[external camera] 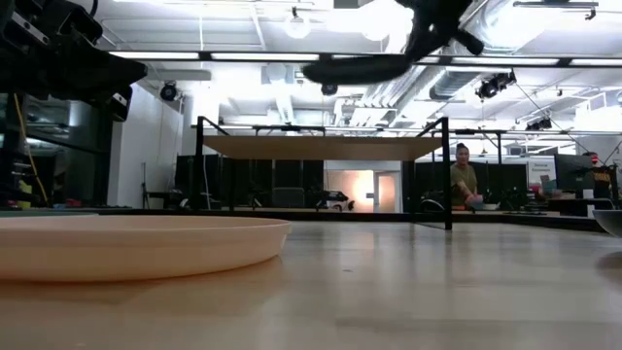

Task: Place and stack plates onto a shelf
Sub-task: Put the black plate on the shelf

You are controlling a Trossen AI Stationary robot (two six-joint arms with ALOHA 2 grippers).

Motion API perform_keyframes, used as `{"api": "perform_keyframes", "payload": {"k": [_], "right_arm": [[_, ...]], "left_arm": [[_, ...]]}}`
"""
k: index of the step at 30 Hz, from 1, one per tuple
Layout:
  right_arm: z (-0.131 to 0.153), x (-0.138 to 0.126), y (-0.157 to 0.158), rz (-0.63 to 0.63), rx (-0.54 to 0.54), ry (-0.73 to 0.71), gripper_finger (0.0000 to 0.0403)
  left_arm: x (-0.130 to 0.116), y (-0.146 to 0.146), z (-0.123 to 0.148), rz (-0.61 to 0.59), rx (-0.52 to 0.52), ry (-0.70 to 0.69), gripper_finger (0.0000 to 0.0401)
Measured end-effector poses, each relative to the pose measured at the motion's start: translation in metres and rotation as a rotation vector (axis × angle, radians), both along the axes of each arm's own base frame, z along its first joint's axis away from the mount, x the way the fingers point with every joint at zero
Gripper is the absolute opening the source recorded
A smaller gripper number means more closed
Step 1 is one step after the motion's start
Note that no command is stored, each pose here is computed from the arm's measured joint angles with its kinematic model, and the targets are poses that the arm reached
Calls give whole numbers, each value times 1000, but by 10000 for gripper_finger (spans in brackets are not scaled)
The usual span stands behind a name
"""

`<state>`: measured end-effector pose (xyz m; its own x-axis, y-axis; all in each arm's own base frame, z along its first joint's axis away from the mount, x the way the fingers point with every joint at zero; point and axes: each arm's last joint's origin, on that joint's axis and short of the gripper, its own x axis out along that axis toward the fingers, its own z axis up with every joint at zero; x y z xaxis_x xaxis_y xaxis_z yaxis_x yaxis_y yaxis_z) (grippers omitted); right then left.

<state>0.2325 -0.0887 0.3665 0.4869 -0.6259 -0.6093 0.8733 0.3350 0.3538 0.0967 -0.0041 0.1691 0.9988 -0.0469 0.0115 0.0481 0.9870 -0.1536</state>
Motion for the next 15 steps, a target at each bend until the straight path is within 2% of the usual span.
{"api": "perform_keyframes", "payload": {"k": [7, 15], "right_arm": [[-31, 5, -49, -33, 206, 124, 0], [-51, 9, -76, -75, 295, 148, 0]], "left_arm": [[0, 0, 0, 0, 0, 0, 1], [0, 0, 0, 0, 0, 0, 1]]}}
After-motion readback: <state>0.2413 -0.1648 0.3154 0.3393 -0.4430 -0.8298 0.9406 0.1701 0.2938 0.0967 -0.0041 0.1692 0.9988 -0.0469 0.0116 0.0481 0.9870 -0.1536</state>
